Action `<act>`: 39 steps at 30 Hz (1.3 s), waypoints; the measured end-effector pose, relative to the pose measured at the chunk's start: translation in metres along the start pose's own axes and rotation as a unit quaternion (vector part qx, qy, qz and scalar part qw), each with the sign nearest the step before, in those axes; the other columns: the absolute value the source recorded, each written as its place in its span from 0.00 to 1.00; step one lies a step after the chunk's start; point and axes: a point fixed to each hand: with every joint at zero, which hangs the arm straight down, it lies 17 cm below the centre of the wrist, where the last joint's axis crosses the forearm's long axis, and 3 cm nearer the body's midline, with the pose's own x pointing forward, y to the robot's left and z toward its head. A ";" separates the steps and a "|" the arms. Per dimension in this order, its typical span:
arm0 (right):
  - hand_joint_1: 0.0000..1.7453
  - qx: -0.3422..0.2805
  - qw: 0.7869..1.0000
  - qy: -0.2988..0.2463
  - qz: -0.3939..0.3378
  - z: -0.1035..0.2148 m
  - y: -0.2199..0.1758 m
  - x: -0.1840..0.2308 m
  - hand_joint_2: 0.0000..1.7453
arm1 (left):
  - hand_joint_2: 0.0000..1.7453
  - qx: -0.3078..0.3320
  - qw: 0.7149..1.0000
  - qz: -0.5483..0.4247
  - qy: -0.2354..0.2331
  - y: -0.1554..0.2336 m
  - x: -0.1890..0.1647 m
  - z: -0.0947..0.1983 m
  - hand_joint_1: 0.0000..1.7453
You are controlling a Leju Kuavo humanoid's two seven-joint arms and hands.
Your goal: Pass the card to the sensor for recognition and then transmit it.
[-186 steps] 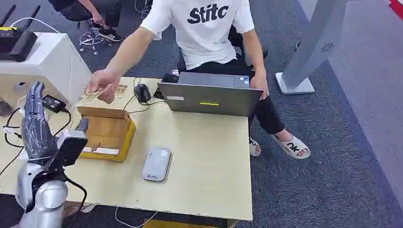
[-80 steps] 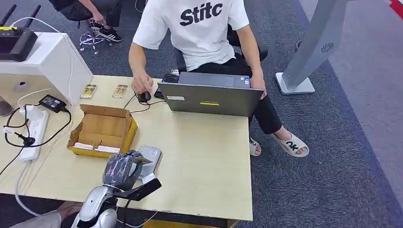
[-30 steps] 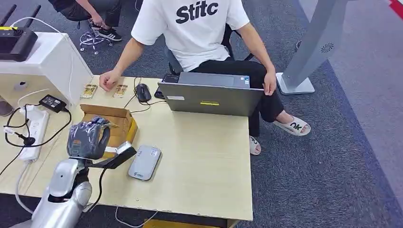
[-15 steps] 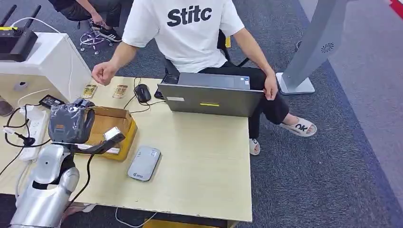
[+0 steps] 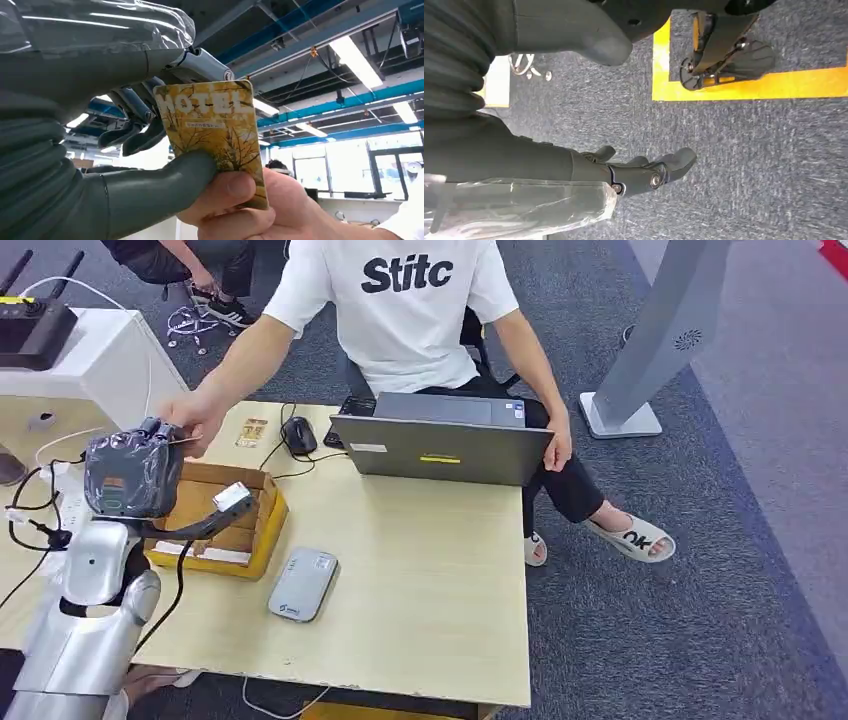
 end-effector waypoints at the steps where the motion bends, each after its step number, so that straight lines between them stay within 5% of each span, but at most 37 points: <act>1: 0.00 -0.001 1.000 0.001 0.000 0.000 0.000 -0.001 1.00 | 1.00 0.000 1.000 -0.002 0.000 0.000 0.000 0.000 1.00; 5: 0.00 0.000 1.000 0.003 0.001 0.000 0.000 -0.003 1.00 | 1.00 -0.001 1.000 -0.004 0.003 0.000 0.000 0.000 0.95; 6: 0.00 0.000 1.000 0.002 0.001 0.000 0.000 -0.003 1.00 | 1.00 -0.001 1.000 -0.004 0.004 -0.001 0.000 0.000 0.00; 39: 0.00 -0.005 1.000 0.015 -0.014 0.000 -0.003 -0.011 1.00 | 1.00 -0.020 1.000 0.001 0.017 -0.013 -0.014 0.012 0.00</act>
